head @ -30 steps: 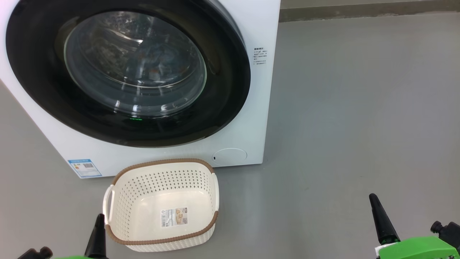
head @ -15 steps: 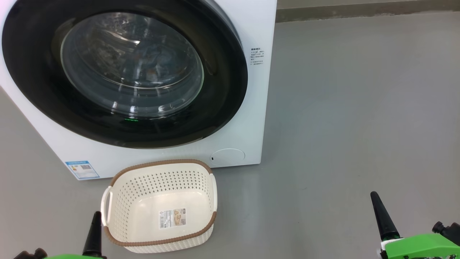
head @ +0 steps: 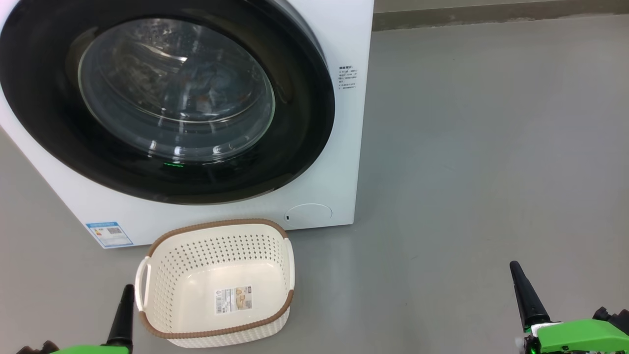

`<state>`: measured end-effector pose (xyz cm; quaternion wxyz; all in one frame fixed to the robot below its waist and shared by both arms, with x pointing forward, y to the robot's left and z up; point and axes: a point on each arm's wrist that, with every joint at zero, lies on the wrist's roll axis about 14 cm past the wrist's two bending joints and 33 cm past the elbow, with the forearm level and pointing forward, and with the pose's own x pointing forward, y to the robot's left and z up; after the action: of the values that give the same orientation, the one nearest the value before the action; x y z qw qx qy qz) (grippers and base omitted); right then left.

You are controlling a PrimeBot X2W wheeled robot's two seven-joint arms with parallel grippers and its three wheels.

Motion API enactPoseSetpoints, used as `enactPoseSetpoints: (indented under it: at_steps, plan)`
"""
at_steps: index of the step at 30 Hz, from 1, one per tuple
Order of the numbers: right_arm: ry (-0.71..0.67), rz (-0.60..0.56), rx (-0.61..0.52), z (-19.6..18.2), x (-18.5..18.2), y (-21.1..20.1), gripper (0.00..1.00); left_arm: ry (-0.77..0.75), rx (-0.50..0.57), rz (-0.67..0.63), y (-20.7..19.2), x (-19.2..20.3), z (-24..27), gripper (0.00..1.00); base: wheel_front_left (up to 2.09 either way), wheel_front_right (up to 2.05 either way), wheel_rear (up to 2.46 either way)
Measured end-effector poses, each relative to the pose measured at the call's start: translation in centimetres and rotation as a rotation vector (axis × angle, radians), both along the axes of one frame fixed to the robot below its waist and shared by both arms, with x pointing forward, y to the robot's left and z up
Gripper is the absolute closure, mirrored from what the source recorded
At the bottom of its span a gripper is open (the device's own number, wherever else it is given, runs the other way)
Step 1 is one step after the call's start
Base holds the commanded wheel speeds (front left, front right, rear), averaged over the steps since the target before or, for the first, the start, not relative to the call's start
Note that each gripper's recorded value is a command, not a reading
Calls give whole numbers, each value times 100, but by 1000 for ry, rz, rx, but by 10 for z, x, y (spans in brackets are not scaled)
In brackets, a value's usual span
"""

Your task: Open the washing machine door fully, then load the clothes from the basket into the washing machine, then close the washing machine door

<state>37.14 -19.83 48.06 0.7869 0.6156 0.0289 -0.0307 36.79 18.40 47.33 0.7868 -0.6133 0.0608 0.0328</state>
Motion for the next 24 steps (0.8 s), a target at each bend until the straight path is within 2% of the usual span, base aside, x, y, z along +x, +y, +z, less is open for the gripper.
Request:
enactPoseSetpoints:
  at_steps: [24]
  plan:
    - [-20, -35, 248, 3, 5, -8, 100, -49, -253, 27, 4, 9, 9, 100, 0, 0, 0]
